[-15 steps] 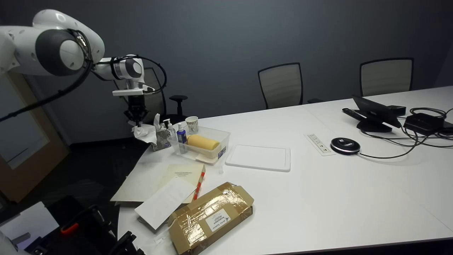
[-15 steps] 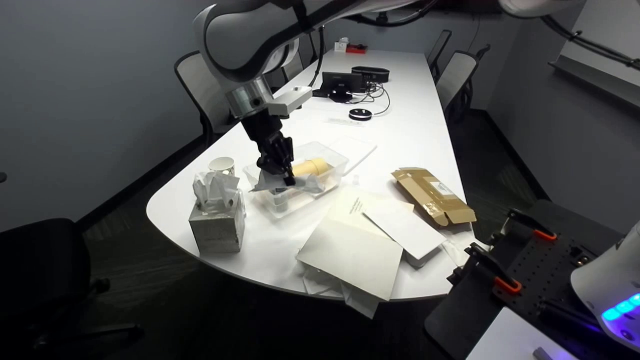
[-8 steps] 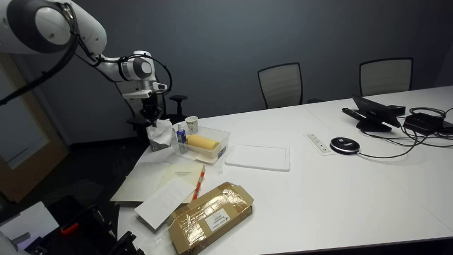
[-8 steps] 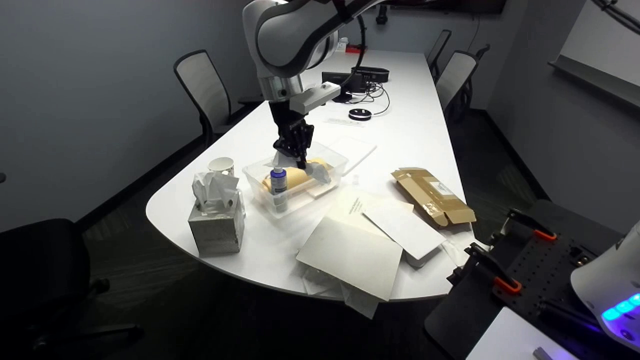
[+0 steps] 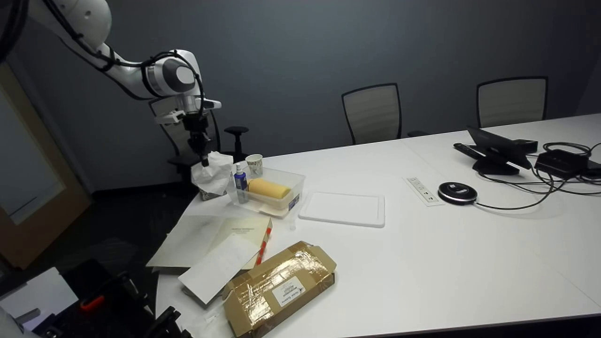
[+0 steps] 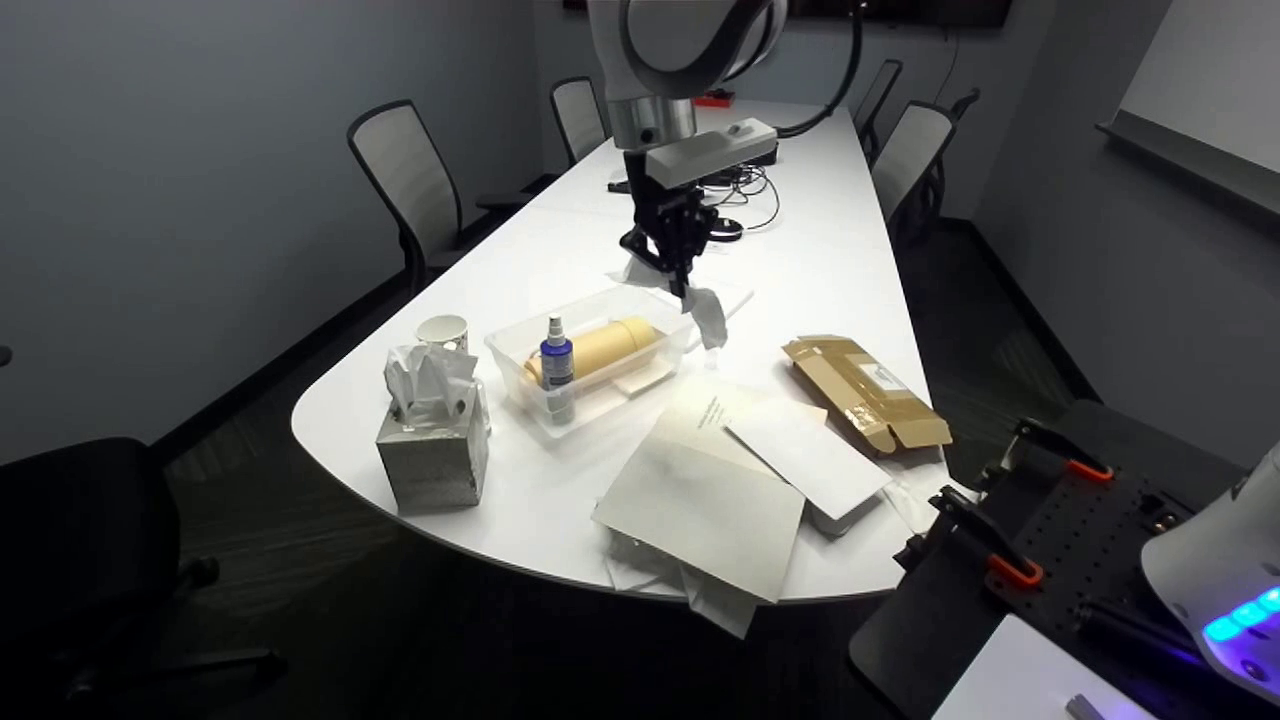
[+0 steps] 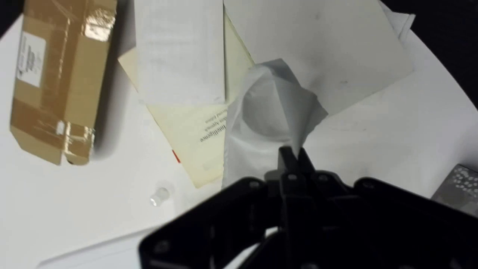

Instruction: Wipe the open page with the tissue

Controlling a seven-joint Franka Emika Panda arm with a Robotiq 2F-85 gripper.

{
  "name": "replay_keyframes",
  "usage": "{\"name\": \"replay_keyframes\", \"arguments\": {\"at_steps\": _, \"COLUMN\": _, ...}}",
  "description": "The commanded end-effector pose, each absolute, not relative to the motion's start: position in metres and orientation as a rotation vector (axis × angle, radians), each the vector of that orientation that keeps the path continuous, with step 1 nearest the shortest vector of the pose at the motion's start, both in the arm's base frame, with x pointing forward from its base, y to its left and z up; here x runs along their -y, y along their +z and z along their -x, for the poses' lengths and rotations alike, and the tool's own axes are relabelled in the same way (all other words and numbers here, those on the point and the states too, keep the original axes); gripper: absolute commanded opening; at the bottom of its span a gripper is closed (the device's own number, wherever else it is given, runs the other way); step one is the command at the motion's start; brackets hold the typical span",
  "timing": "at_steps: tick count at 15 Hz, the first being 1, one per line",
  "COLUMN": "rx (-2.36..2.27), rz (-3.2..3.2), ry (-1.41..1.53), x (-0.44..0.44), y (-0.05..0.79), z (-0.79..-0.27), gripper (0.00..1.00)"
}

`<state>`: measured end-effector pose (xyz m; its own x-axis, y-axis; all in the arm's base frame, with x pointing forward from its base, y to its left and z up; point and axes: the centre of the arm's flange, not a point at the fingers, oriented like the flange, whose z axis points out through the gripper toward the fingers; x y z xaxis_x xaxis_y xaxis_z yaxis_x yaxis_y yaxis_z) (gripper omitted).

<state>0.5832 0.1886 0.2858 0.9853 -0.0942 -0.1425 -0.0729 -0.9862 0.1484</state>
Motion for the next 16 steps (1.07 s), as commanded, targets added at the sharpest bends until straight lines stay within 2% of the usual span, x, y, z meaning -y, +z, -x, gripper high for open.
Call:
{"name": "replay_keyframes", "arguments": {"at_steps": 1, "rx": 0.185, "rz": -2.982, "ry": -0.226, "x": -0.181, "y": 0.289, "z": -0.573, "gripper": 0.01}}
{"name": "replay_keyframes", "arguments": {"at_steps": 6, "rx": 0.252, "rz": -2.985, "ry": -0.208, "x": -0.170, "y": 0.302, "z": -0.548, "gripper": 0.00}}
{"name": "replay_keyframes", "arguments": {"at_steps": 16, "rx": 0.422, "rz": -2.970, "ry": -0.285, "x": -0.117, "y": 0.190, "z": -0.579, "gripper": 0.00}}
